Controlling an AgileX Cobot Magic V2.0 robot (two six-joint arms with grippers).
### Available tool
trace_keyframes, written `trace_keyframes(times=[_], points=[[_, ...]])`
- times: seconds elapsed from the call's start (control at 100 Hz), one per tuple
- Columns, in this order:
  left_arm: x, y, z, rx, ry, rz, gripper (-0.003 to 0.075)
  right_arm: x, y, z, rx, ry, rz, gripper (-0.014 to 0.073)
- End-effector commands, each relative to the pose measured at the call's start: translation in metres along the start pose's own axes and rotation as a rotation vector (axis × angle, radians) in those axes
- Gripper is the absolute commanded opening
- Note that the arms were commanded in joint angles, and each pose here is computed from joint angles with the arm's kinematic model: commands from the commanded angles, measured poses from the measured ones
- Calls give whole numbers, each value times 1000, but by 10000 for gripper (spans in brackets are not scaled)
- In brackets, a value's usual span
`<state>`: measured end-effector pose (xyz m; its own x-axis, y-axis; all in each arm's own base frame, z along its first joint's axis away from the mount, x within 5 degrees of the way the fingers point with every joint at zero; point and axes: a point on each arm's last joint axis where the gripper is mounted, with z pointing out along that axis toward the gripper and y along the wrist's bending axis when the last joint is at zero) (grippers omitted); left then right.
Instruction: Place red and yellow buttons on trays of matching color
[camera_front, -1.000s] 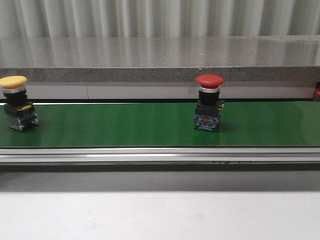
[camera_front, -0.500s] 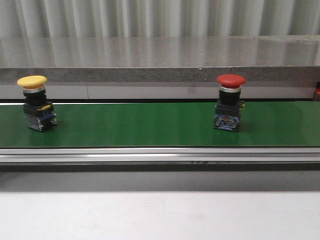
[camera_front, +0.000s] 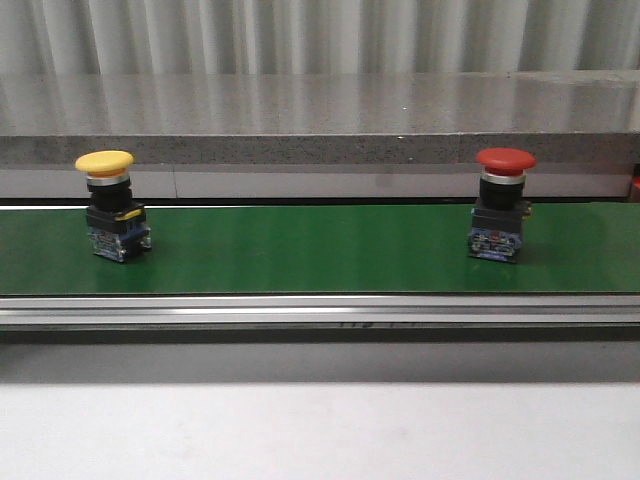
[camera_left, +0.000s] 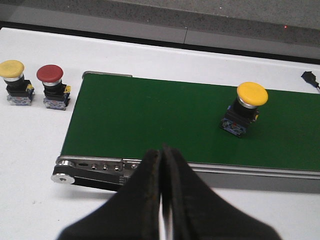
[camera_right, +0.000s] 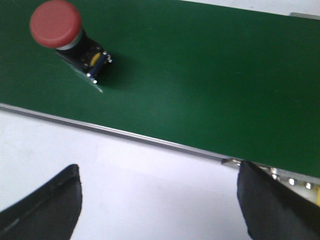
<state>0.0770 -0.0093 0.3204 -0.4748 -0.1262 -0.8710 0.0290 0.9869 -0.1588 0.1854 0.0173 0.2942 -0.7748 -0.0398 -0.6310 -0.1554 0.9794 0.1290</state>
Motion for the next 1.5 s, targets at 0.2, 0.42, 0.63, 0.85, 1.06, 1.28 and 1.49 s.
trace_keyframes(times=[0.2,0.42,0.63,0.85,1.06,1.28,1.49], points=[[-12,-3,-4,23,-83,-9,-20,-41,10,25,-74,-11,-91,625],[-12,-3,-4,23,-83,-9,-20,-63,18,58,-85,-18,-131,625],[-12,-3,-4,23,-83,-9,-20,-80,15,85,-77,-1,-124,602],[-12,-3,-4,23,-83,-9,-20,-87,15,97,-85,35,-124,297],[-12,-3,-4,23,-83,-9,-20,-96,10,85,-103,80,-110,164],[-12,-3,-4,23,-83,-9,-20,-136,-27,39,-49,26,-1,163],[-12,-3,-4,23,-83,-9,-20,-159,-87,-10,94,-99,137,163]])
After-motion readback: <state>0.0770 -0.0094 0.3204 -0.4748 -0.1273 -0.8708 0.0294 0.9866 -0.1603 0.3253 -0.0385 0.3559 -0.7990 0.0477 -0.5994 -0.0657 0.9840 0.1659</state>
